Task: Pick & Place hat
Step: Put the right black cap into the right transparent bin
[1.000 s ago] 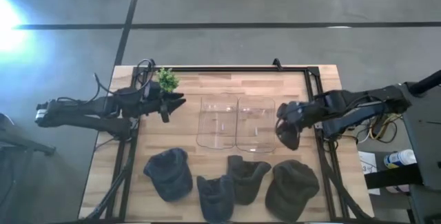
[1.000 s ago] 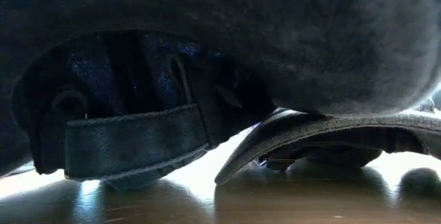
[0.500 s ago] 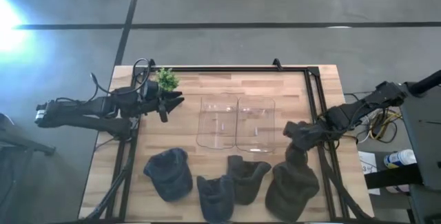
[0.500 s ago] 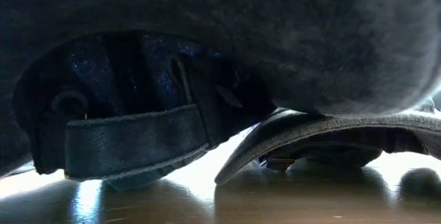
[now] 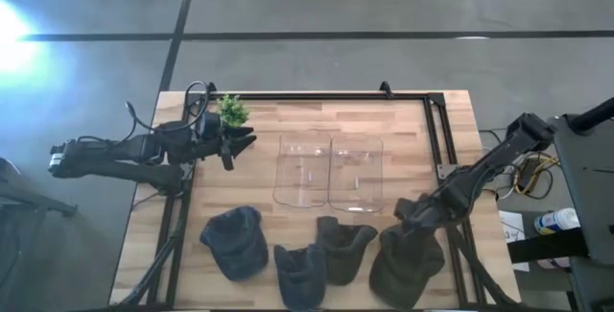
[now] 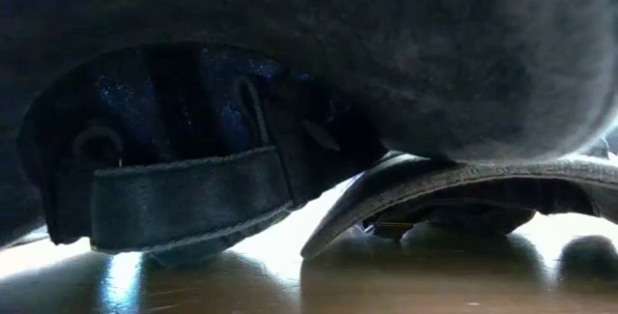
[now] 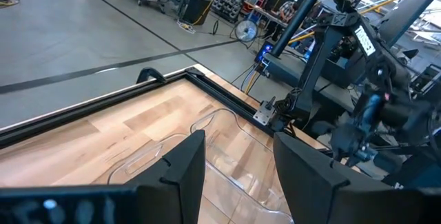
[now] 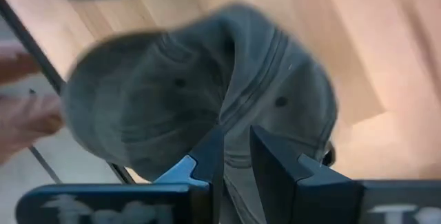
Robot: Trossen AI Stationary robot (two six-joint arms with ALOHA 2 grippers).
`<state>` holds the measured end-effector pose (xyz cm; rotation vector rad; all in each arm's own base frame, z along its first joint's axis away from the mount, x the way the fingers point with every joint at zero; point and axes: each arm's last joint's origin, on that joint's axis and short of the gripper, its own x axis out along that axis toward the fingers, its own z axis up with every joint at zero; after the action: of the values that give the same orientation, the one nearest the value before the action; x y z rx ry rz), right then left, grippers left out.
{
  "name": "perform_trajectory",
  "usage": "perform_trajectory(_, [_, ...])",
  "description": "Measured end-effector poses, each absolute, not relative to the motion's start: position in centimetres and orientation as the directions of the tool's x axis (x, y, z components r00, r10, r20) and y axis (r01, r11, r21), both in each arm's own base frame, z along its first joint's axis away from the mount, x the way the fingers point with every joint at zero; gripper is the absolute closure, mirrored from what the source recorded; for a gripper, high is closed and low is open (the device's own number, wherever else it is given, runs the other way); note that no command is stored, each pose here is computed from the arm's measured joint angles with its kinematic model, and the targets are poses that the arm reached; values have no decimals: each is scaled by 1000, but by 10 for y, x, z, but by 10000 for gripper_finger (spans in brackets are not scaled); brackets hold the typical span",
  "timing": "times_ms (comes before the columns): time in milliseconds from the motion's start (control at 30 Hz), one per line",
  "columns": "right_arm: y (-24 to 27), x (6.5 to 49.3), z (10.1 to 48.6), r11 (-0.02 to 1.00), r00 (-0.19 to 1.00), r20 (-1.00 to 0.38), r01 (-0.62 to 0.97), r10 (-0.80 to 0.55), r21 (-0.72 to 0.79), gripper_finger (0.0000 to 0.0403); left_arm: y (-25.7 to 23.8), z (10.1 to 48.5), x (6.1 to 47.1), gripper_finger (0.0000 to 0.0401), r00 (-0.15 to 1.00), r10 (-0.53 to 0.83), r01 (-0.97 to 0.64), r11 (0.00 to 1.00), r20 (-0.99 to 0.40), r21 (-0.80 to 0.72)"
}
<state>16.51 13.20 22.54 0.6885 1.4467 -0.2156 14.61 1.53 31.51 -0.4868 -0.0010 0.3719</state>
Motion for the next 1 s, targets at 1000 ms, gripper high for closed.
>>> perform_trajectory(1000, [168, 174, 160, 861, -138, -970, 497, 198, 105, 368, 15, 317, 146, 236, 934, 348, -345, 818, -82, -461])
